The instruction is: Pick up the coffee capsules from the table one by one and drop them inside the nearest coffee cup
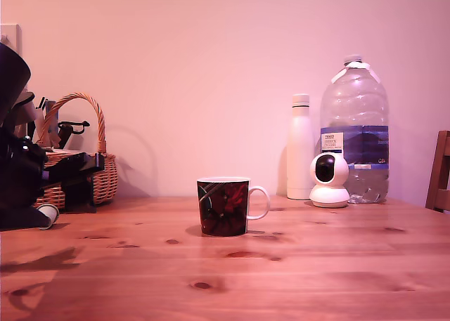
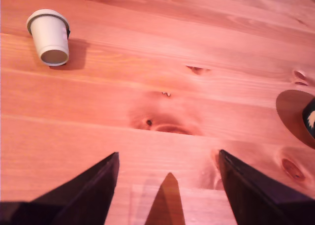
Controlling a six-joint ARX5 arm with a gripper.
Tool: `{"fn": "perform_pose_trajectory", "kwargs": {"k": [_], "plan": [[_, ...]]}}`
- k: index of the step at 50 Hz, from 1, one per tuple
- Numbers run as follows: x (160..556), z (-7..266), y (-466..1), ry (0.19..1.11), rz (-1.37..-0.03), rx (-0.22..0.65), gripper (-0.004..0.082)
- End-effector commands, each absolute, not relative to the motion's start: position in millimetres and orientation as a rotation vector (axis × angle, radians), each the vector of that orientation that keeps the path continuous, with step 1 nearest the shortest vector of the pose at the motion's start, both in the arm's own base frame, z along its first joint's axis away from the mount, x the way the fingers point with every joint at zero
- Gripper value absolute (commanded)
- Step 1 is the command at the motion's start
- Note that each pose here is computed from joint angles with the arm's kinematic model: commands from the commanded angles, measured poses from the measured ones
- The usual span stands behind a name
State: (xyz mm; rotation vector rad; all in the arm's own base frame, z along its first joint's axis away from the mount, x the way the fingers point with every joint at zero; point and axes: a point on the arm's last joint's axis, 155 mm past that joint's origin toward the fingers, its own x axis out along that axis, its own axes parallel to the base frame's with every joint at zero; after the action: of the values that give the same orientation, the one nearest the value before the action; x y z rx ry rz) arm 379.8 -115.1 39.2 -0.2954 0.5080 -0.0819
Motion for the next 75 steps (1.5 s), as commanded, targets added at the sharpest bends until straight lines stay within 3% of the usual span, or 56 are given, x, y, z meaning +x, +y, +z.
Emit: {"fn": "perform_pose_trajectory", "kwargs": {"k": [1, 18, 29, 34, 75], "plan": [[378, 39, -112, 0.514, -0.079, -0.291, 0.0554], [379, 41, -113, 0.506, -0.087, -0.269, 0.0554], [382, 44, -109, 0.477, -0.127, -0.069, 0.0554], [384, 44, -100, 0.473, -0.109, -0.038, 0.0554], [399, 57, -30, 0.442, 0.001, -0.074, 0.0551]]}}
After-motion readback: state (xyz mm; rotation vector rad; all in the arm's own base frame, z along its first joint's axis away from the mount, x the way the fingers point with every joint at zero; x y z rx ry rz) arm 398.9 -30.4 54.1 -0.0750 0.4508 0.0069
